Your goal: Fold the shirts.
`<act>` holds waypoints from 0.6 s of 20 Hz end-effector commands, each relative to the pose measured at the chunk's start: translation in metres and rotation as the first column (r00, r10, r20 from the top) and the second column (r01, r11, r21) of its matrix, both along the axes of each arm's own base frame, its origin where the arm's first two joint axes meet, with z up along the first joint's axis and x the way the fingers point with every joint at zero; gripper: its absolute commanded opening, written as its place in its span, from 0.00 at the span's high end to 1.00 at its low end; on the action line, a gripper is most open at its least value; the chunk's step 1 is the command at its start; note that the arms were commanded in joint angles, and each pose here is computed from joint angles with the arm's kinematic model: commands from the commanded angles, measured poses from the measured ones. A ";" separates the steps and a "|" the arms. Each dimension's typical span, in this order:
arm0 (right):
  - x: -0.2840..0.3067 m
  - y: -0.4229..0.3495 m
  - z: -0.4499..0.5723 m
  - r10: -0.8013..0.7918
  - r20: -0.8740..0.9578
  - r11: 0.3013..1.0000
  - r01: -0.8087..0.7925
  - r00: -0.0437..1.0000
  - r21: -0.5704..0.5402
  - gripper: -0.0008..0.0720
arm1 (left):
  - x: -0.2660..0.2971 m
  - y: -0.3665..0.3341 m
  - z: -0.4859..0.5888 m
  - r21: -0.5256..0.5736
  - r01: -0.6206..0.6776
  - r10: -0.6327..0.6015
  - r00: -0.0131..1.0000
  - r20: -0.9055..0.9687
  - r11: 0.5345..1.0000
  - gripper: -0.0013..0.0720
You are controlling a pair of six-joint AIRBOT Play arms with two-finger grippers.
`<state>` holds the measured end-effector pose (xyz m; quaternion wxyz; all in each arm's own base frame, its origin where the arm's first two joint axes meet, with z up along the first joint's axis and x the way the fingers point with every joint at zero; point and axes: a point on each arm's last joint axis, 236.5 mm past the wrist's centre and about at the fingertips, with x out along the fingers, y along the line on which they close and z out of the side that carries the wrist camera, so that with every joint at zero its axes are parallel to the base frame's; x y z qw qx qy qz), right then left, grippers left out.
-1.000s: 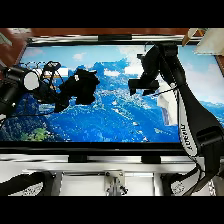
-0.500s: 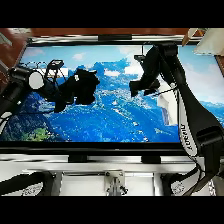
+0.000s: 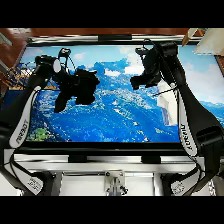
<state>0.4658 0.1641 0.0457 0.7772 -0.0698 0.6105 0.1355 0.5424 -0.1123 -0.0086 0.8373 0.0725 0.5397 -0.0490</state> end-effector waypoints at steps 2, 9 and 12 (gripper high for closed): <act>0.008 0.003 0.002 0.000 0.034 1.000 0.000 0.999 0.010 0.05 | 0.021 0.000 -0.061 0.023 0.000 0.002 0.998 -0.060 1.000 0.02; 0.007 0.000 0.006 0.006 0.041 1.000 -0.006 0.999 0.002 0.06 | 0.043 0.017 0.029 0.011 -0.039 0.038 0.996 0.084 0.999 0.94; -0.003 -0.019 0.044 0.018 0.099 0.998 -0.013 0.995 -0.055 0.06 | 0.029 0.004 0.167 -0.043 0.012 0.004 0.939 0.343 0.999 0.94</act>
